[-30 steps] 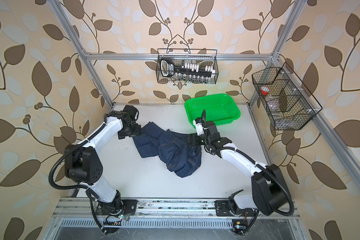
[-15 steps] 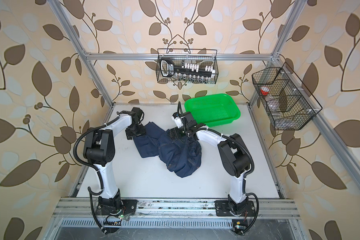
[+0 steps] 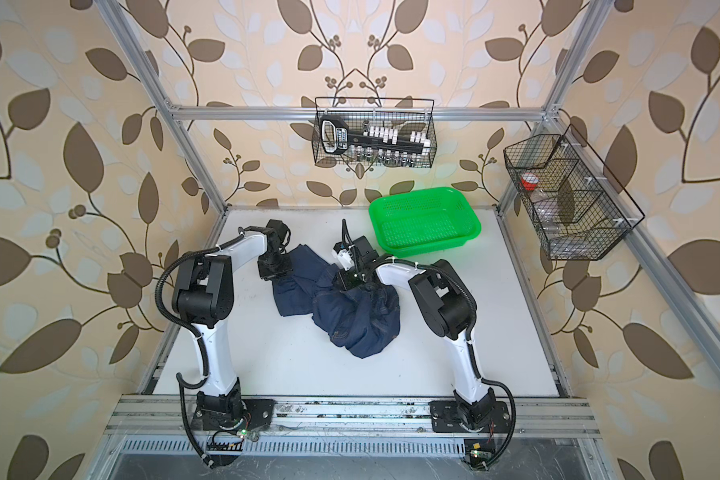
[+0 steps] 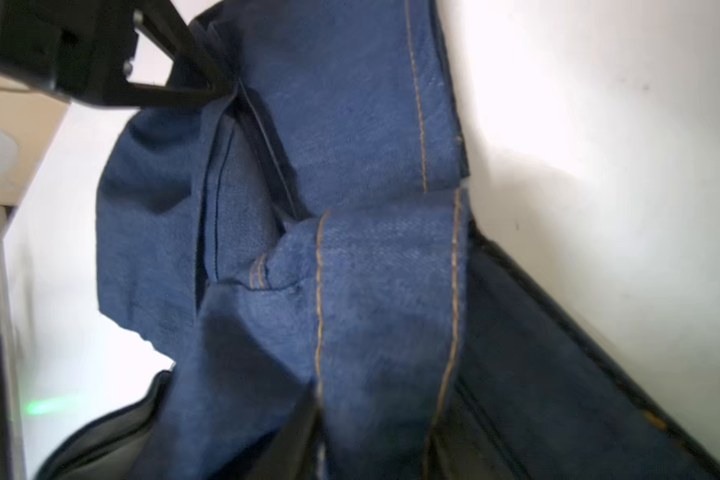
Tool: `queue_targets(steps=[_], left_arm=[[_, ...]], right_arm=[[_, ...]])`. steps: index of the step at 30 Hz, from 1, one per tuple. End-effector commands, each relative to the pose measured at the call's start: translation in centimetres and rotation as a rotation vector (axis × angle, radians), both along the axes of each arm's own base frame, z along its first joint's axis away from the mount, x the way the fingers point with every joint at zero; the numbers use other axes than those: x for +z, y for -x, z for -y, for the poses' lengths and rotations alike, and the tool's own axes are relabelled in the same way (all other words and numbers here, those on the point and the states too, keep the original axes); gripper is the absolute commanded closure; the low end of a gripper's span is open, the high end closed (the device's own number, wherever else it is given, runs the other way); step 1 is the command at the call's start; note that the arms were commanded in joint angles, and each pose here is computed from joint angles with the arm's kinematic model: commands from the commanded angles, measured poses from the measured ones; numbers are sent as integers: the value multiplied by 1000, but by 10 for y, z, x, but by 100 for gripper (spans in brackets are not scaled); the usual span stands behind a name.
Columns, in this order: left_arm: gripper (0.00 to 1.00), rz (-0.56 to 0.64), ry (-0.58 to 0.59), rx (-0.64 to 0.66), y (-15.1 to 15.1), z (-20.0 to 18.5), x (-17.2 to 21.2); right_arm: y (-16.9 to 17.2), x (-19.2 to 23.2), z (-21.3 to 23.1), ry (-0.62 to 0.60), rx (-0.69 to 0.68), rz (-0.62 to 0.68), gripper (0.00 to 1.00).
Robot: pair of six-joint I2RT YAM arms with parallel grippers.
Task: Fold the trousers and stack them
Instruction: 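Grasp the jeans with both grippers near the waist and a leg, then lift and stretch the jeans lengthwise between both grippers, then lay them down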
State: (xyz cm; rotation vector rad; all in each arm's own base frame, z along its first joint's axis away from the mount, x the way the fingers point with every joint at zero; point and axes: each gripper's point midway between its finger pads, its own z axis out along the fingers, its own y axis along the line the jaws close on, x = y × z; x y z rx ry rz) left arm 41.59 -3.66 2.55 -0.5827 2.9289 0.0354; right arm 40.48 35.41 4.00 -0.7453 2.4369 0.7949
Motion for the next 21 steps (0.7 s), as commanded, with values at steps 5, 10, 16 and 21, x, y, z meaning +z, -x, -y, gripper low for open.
queue_targets(steps=[5, 10, 16, 21], left_arm=[[100, 20, -21, -19, 8, -6, 44], [100, 135, -141, -22, 14, -29, 135], [100, 266, -252, -16, 44, -51, 232], [100, 334, -395, 50, 81, -80, 285]], right_arm=[[1, 90, 7, -79, -7, 164, 100], [12, 160, 40, -103, -88, 320, 100], [38, 238, 99, -127, -219, 516, 100], [57, 286, 162, -135, -425, 638, 99]])
